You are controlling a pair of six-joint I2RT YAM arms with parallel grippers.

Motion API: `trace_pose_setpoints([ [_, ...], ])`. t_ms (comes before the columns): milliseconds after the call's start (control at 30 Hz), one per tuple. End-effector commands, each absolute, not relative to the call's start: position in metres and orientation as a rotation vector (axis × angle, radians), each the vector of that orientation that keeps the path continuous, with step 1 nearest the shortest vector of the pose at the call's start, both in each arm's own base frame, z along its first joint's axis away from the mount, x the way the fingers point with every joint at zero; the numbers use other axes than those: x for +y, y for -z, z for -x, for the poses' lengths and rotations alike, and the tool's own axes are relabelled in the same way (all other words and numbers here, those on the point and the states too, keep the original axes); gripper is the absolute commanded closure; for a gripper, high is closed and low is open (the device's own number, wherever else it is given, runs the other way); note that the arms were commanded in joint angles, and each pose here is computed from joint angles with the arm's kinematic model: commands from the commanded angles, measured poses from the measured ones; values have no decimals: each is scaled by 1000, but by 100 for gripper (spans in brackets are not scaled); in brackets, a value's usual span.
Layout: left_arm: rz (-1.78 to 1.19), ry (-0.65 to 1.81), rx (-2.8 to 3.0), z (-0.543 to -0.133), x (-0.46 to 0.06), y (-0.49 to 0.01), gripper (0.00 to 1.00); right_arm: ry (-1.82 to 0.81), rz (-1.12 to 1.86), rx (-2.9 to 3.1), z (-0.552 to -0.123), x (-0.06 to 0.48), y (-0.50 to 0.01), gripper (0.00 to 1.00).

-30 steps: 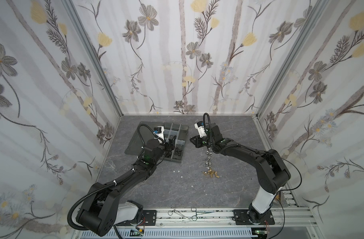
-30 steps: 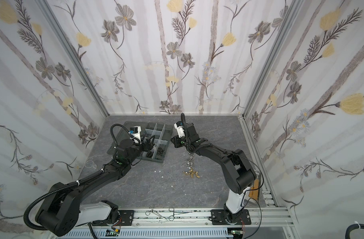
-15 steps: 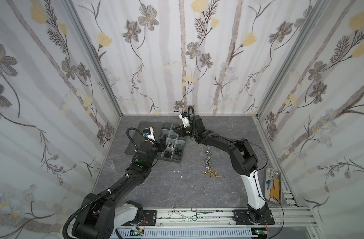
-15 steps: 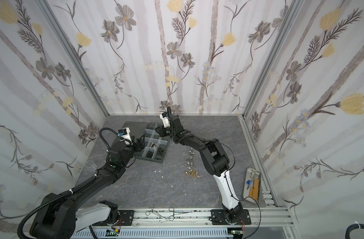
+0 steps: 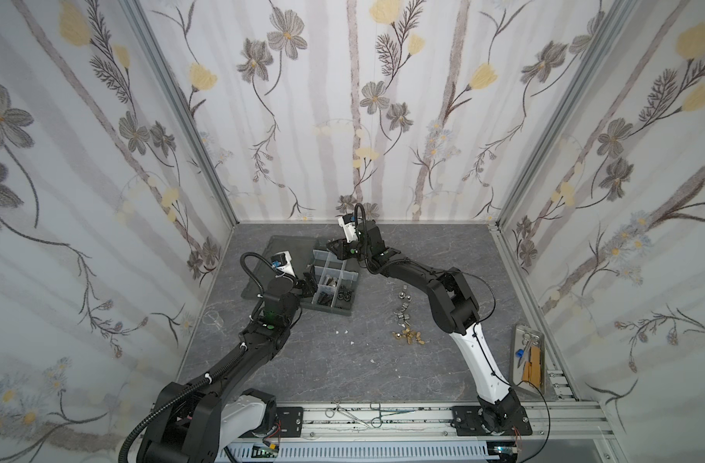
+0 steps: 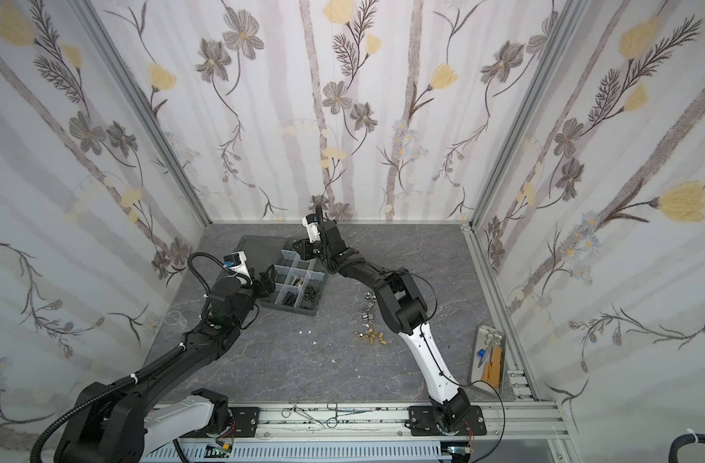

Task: Sort the screws and nuts into containers
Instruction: Place the nut into the container.

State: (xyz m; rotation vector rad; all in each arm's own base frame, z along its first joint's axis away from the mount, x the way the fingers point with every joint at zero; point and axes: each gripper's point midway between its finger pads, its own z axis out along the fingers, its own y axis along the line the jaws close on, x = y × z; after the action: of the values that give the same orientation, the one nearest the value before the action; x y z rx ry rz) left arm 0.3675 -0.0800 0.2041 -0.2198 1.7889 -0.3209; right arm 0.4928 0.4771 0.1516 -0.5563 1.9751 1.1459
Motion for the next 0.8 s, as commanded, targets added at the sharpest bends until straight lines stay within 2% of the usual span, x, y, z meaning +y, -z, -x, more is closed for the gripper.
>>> trace_pose_setpoints([
  [0,414,240,1791,-369,-42,-201,34,-1273,761,1893,-455,497,-174,100],
  [133,575,222,1763,-360,-5,-195,33,-1337,923,1861,-407,516,-177,100],
  [300,620,248,1757,-356,11,-190,33,-1319,1041,1852,-364,534,-156,100],
  [433,552,307,1771,-359,-1,-191,33,-1250,1080,1899,-349,543,-125,100],
  [667,390,410,1776,-360,-29,-200,29,-1152,1110,1910,-346,545,-109,99],
  [700,385,415,1771,-359,-30,-200,29,-1142,1105,1913,-348,545,-107,95],
  [733,376,427,1765,-359,-32,-202,28,-1128,1093,1925,-351,545,-105,85],
  [767,362,438,1763,-358,-34,-203,27,-1120,1084,1936,-353,545,-102,83],
])
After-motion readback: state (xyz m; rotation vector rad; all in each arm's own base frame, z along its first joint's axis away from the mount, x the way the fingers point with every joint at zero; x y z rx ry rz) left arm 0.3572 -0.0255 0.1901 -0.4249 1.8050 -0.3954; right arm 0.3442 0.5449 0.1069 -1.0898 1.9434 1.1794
